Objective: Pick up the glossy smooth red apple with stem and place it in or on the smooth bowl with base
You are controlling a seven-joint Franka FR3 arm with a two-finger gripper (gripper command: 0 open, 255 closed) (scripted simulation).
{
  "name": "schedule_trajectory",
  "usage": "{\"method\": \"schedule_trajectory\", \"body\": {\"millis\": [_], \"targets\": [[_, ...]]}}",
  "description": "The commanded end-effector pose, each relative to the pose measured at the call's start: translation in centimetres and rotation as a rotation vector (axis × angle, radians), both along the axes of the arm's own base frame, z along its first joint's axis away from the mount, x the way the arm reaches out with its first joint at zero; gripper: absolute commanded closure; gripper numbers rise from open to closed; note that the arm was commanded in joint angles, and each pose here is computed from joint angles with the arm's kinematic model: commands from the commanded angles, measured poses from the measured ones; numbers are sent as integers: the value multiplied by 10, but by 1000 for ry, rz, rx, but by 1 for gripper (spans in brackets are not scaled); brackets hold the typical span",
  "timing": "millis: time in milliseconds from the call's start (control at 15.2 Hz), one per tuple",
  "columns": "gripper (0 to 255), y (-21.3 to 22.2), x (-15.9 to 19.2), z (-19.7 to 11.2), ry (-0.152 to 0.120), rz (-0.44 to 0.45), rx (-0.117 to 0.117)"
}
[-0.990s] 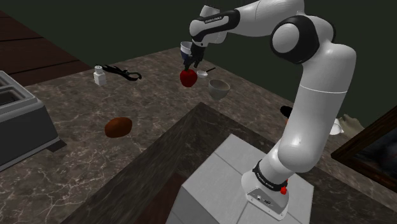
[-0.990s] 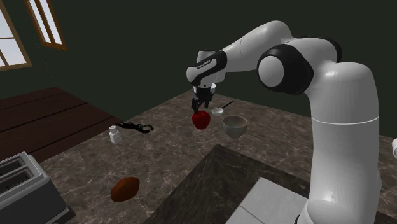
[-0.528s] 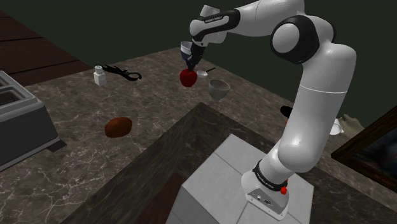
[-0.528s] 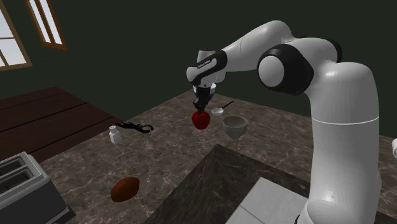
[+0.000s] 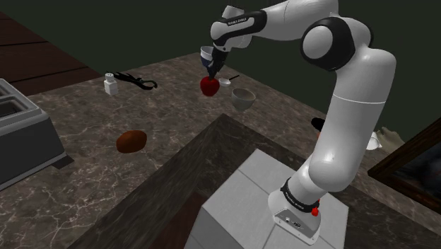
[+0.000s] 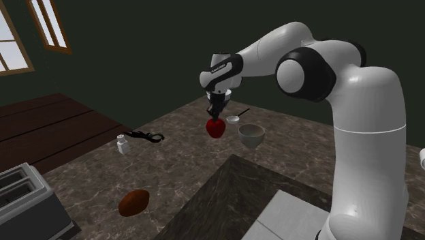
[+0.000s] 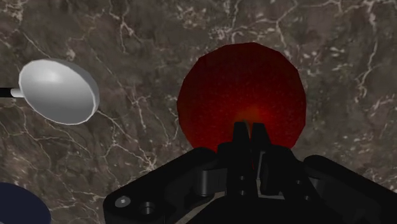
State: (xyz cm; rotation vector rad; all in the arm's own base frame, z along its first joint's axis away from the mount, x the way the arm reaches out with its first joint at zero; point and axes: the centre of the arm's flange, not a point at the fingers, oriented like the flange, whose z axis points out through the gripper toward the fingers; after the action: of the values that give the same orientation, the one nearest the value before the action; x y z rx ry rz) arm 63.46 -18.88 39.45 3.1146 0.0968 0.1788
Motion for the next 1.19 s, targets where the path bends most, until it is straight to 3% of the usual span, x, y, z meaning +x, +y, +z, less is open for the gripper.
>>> {"method": "schedule_trajectory", "body": {"millis": [0,1122], "targets": [[255,0,0,8,1,0,0],[255,0,0,98,1,0,0]]}}
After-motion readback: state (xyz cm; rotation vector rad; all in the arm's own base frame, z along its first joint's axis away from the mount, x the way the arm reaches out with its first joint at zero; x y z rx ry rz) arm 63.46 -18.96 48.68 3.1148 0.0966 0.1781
